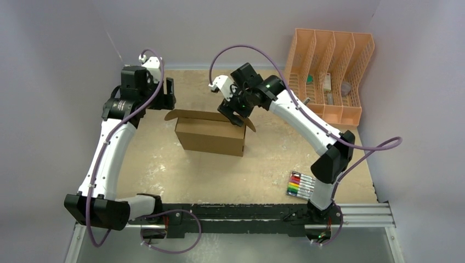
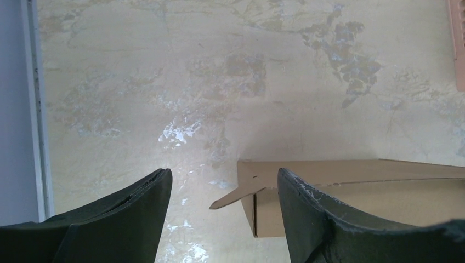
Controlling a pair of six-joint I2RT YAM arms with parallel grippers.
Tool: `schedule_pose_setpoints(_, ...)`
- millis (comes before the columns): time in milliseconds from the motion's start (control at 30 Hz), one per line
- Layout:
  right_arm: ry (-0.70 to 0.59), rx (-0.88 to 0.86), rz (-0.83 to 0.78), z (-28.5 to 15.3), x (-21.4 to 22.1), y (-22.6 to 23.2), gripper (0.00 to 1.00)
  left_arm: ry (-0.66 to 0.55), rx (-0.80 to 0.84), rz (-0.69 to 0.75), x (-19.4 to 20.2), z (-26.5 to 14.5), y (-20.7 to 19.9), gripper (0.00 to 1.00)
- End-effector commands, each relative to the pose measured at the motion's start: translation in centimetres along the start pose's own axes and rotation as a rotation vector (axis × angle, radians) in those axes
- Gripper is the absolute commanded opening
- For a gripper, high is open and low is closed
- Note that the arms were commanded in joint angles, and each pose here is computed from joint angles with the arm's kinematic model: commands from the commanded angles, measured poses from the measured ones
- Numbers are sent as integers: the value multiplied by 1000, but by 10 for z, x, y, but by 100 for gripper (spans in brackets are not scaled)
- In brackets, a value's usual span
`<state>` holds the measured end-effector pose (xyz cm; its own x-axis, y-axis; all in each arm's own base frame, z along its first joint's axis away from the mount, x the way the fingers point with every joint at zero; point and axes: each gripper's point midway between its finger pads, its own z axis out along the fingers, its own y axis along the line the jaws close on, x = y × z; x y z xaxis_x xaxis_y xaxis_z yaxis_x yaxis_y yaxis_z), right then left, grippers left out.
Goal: Fold the paper box
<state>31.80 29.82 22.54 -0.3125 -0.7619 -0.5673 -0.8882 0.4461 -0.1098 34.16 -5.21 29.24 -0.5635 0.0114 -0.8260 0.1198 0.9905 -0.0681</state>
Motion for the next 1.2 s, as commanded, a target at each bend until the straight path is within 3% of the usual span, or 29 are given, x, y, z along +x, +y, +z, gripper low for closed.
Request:
schedule_pose_setpoints(0, -60, 78, 110, -47, -4, -1, 78, -13, 78, 72, -11, -2, -13, 71)
schedule_pose_setpoints(200, -24, 138, 221, -62, 21, 1, 78, 26, 99, 75, -5, 2, -16, 71)
schedule_pose_setpoints(500, 12, 119, 296, -49, 43, 13, 62, 74, 49, 92, 4, 0, -8, 70)
schedule_pose_setpoints(600, -2, 97, 309, -44, 42, 17, 50, 90, 31, 135, 9, -2, -5, 70)
schedule_pose_setpoints(767, 6, 125, 278, -41, 41, 10, 15, 101, -13, 255, 16, -11, -1, 70)
schedule_pose_setpoints(867, 27, 159, 243, -39, 44, 2, 1, 109, -23, 294, 18, -15, -2, 70)
schedule_pose_setpoints(1167, 22, 137, 195, -34, 40, 2, 0, 117, 57, 360, 23, -12, -14, 67)
